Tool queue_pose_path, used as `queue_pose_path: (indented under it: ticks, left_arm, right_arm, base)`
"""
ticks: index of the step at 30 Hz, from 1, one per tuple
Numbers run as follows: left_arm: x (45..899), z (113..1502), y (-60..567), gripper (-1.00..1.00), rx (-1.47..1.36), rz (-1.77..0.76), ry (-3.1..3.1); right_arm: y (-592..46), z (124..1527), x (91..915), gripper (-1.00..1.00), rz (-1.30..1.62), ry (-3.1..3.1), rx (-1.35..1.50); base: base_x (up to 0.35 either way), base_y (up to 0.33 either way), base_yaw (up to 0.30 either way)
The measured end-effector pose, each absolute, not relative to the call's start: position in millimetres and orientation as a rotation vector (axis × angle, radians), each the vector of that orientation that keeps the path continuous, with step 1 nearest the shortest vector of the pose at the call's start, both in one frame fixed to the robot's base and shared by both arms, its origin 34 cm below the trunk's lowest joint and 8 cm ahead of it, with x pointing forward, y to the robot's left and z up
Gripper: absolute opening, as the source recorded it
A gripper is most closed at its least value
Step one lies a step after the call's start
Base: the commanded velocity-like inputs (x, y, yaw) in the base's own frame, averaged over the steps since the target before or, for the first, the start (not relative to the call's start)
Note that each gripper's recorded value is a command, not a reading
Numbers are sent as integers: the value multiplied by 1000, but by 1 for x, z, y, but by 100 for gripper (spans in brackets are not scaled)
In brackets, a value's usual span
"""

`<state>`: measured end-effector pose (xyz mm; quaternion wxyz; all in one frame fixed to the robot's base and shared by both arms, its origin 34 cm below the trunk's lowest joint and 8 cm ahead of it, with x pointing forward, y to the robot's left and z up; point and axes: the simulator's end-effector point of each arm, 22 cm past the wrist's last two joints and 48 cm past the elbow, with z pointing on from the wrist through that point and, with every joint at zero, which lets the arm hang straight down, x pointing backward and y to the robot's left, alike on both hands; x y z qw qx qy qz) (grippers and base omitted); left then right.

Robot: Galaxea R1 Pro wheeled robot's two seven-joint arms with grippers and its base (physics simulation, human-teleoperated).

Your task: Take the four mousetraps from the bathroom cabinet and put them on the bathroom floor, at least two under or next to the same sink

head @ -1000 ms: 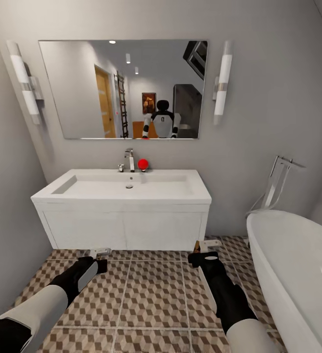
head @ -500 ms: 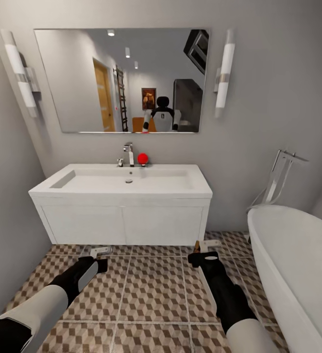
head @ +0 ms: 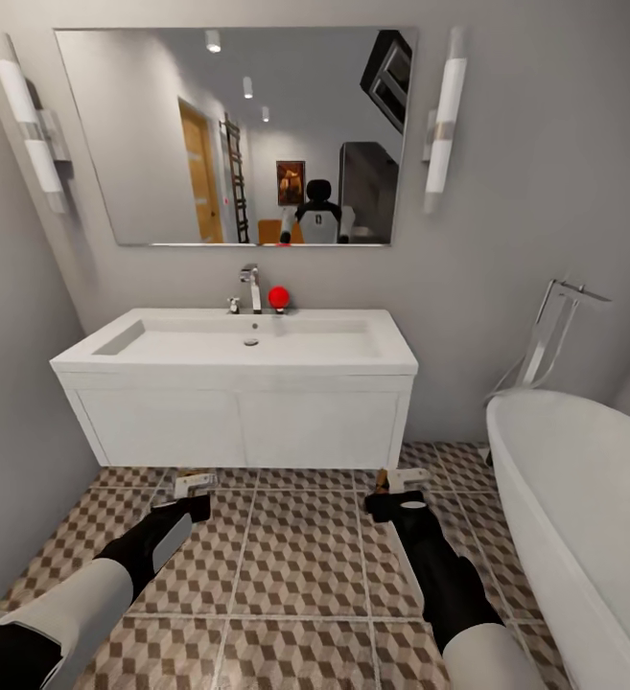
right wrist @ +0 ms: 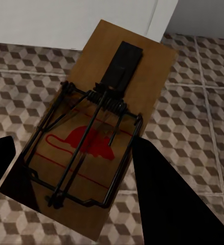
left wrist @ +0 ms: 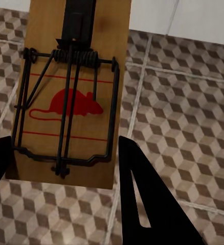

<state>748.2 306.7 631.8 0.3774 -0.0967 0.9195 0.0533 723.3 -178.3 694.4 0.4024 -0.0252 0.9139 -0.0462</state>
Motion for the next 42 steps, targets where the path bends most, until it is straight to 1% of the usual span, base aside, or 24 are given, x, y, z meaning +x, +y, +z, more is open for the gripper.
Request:
queue_pose_path:
  ticks: [11, 42]
  left_arm:
    - [740, 596, 296, -100, -141, 169, 2376]
    - [722, 504, 290, -100, -128, 168, 2428]
  right_arm:
    - [-174, 663, 719, -100, -91, 2327, -76]
    - [-172, 571, 705, -100, -84, 2380, -83]
  base:
    - [0, 0, 0]
    - [0, 0, 0]
